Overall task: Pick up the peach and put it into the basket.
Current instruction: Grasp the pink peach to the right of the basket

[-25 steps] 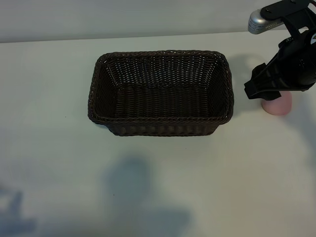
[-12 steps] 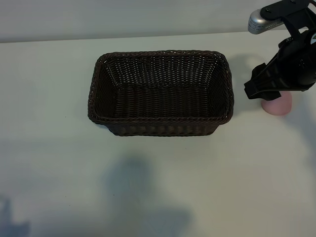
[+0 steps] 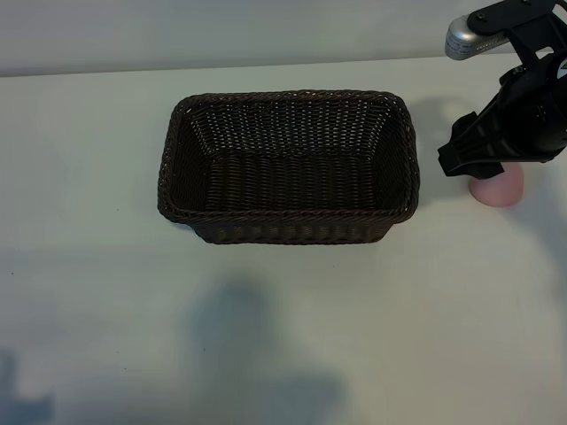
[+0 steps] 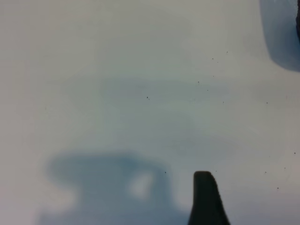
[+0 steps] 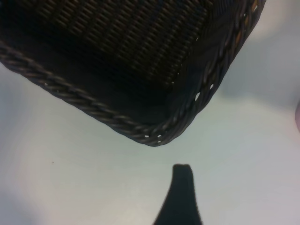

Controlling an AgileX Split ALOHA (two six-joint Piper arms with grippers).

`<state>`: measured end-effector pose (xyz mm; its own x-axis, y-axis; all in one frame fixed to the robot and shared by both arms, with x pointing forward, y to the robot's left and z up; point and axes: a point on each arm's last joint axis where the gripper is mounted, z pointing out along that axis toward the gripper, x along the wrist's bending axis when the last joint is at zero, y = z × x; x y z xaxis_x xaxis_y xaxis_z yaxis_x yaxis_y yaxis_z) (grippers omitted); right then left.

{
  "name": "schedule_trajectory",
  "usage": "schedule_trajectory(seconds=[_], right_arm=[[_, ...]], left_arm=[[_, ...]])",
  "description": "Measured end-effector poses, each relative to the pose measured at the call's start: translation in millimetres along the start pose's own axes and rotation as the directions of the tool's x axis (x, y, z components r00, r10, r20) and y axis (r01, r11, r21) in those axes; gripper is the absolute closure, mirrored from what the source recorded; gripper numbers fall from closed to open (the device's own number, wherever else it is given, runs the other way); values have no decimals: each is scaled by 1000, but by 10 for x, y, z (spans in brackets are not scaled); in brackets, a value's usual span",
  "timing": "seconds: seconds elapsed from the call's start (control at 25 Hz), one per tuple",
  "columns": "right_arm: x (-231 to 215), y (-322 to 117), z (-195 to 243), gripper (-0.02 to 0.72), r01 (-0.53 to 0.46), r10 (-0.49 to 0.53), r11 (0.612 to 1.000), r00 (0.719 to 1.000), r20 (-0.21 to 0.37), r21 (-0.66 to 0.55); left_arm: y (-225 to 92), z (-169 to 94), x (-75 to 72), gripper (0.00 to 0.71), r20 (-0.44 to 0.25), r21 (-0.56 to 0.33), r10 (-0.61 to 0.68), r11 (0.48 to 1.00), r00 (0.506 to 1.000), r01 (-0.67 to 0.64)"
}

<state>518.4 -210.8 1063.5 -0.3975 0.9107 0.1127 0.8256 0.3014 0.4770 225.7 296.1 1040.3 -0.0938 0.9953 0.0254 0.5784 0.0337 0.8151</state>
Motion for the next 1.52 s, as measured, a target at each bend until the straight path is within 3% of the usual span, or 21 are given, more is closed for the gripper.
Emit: schedule_trajectory(seconds=[0.24, 0.64, 1.12, 1.52], right_arm=[[-25, -7, 5, 108, -10, 10, 1000, 1000, 26, 8], [-218, 27, 318, 108, -60, 52, 997, 984, 170, 43], [-754, -27, 929, 108, -234, 214, 970, 947, 239, 59], [-870, -75, 1269, 108, -265, 243, 962, 941, 237, 63]], left_arm=[[0, 0, 2, 275, 11, 0, 7, 1000, 1000, -7], [0, -1, 8, 303, 48, -3, 34, 999, 998, -33], [0, -1, 8, 305, 48, -3, 32, 999, 998, -32], [0, -1, 8, 306, 48, -3, 33, 999, 998, -33]])
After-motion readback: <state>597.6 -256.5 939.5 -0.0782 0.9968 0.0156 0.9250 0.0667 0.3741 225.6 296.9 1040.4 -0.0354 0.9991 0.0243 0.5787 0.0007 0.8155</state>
